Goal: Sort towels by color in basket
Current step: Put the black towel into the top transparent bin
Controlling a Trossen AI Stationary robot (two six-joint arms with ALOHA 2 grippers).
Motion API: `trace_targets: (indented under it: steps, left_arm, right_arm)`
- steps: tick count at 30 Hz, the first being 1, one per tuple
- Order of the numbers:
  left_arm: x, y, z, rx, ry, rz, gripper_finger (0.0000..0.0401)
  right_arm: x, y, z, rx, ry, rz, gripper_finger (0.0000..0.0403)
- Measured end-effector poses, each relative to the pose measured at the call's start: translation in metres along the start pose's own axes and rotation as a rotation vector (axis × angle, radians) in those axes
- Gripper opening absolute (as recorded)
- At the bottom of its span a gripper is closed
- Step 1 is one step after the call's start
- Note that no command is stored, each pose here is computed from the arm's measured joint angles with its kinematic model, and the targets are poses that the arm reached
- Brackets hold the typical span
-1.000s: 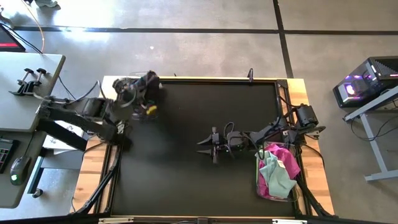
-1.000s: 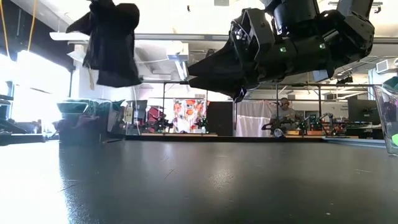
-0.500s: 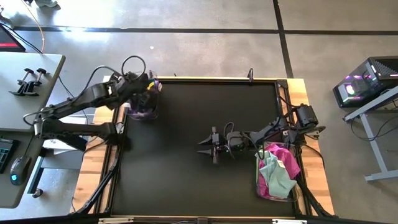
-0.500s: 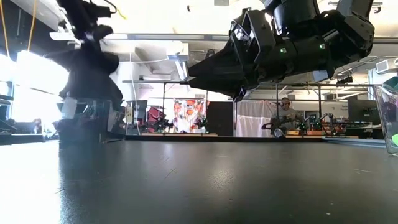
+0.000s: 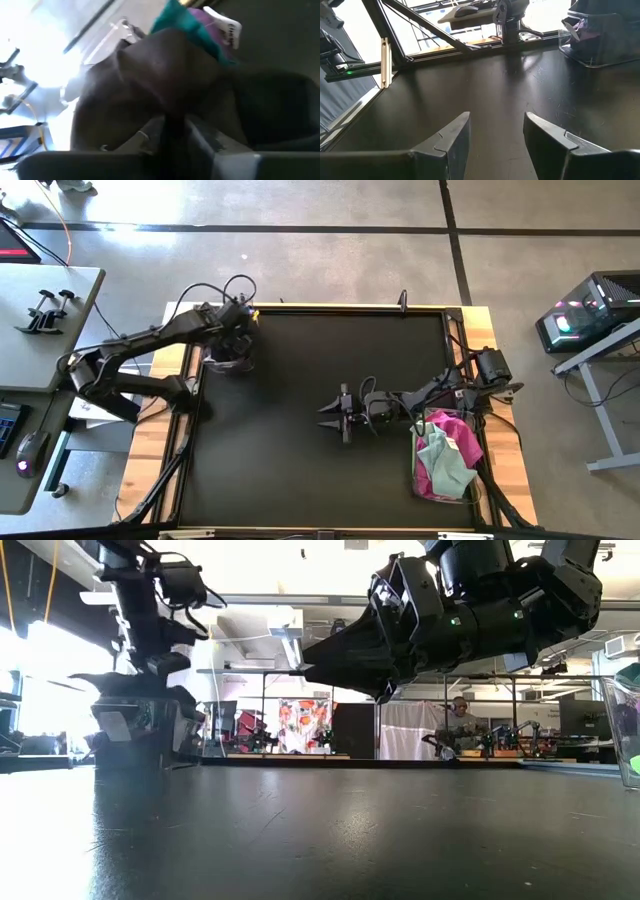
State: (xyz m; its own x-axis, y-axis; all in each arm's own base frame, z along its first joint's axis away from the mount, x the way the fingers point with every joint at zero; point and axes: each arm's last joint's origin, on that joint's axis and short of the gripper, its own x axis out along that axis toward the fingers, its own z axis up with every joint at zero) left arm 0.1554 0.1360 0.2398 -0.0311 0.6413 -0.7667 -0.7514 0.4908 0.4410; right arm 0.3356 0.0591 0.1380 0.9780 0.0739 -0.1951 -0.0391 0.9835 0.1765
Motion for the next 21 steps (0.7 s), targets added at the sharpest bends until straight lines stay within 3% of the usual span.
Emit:
trace_targets:
  steps: [5, 10, 16, 21]
  left_arm:
    - [0.0, 0.006, 0.011, -0.012, 0.015, -0.059, 0.0125]
    - [-0.03, 0.025, 0.025, -0.036, -0.007, -0.061, 0.0179]
    - [-0.072, 0.047, 0.035, -0.093, -0.018, -0.074, 0.0185]
    - [-0.067, 0.048, 0.033, -0.095, 0.023, -0.14, 0.0157]
  right_arm:
    - [0.0, 0.0, 0.0, 0.002, 0.0, 0.0, 0.0175]
    - [0.0, 0.0, 0.0, 0.004, 0.0, 0.001, 0.0175]
    - [0.0, 0.0, 0.0, 0.008, 0.0, 0.0, 0.0175]
    - [0.0, 0.0, 0.0, 0.01, 0.0, 0.001, 0.0175]
